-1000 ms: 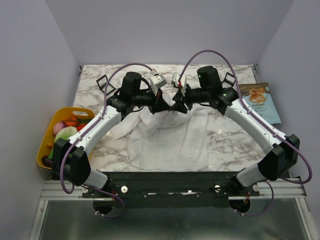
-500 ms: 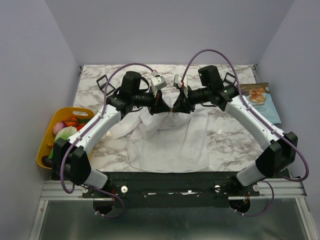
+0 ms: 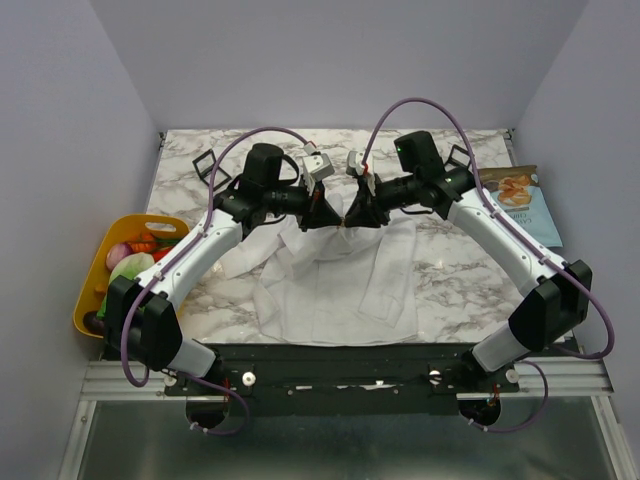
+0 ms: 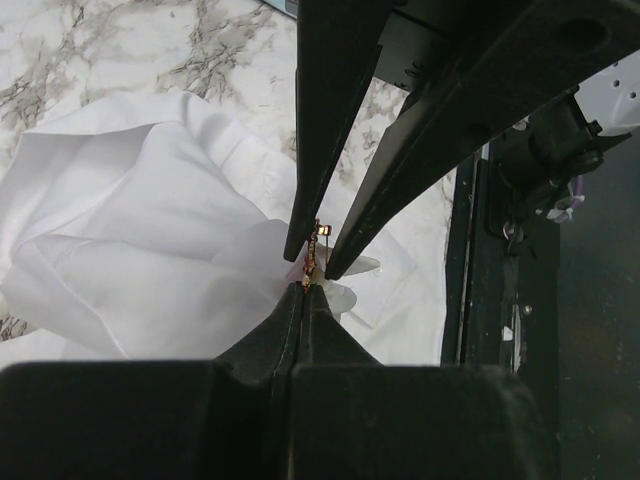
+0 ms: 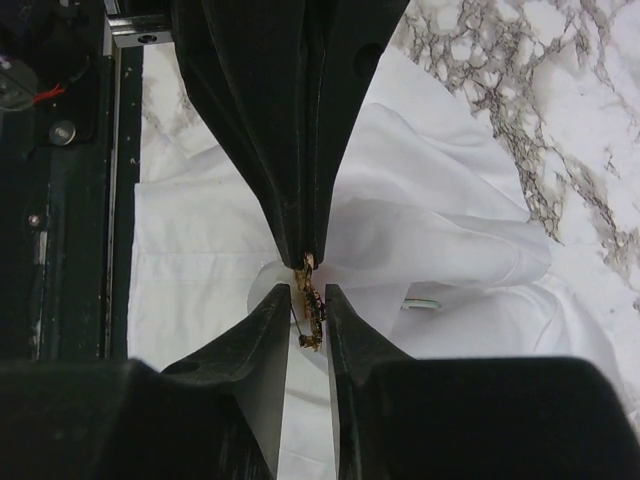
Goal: Remove the brooch from the garment
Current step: Remove the brooch from the clothes.
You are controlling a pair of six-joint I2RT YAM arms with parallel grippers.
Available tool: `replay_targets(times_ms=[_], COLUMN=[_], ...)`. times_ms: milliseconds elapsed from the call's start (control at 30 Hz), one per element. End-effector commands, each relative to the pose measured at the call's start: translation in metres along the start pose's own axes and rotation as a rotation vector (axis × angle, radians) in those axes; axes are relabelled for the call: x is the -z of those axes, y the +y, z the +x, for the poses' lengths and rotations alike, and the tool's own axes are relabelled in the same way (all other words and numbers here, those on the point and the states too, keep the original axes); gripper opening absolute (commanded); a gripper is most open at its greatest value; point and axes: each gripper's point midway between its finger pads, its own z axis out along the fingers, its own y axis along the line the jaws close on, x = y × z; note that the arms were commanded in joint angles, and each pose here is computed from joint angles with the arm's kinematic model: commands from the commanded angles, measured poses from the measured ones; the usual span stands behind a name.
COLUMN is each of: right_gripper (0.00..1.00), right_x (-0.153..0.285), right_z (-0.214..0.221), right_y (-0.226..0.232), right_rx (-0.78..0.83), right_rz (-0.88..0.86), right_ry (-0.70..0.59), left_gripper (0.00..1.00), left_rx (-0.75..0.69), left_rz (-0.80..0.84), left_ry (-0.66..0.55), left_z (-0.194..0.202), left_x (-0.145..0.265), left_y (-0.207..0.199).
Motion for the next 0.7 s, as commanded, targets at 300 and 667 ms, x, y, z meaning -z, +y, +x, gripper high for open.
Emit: replay_targets(times_ms=[300, 667], right_gripper=[0.31, 0.45], right_x=[0.0107, 0.0061], right_z=[-0.0152, -0.0177], right_y=[0.0007, -0.0058], right_rx=[0.0, -0.034], right_rz=[-0.008, -0.009], right_ry=[-0.052, -0.072], left_gripper=[0.0, 0.0], left_rx=[-0.024, -0.021], left_rz=[0.027, 0.054], left_ry=[-0.016, -0.019], left_z=[-0.0024, 0.0011], left_x=[0.0027, 0.0022], left_y=[-0.0056, -0.0102])
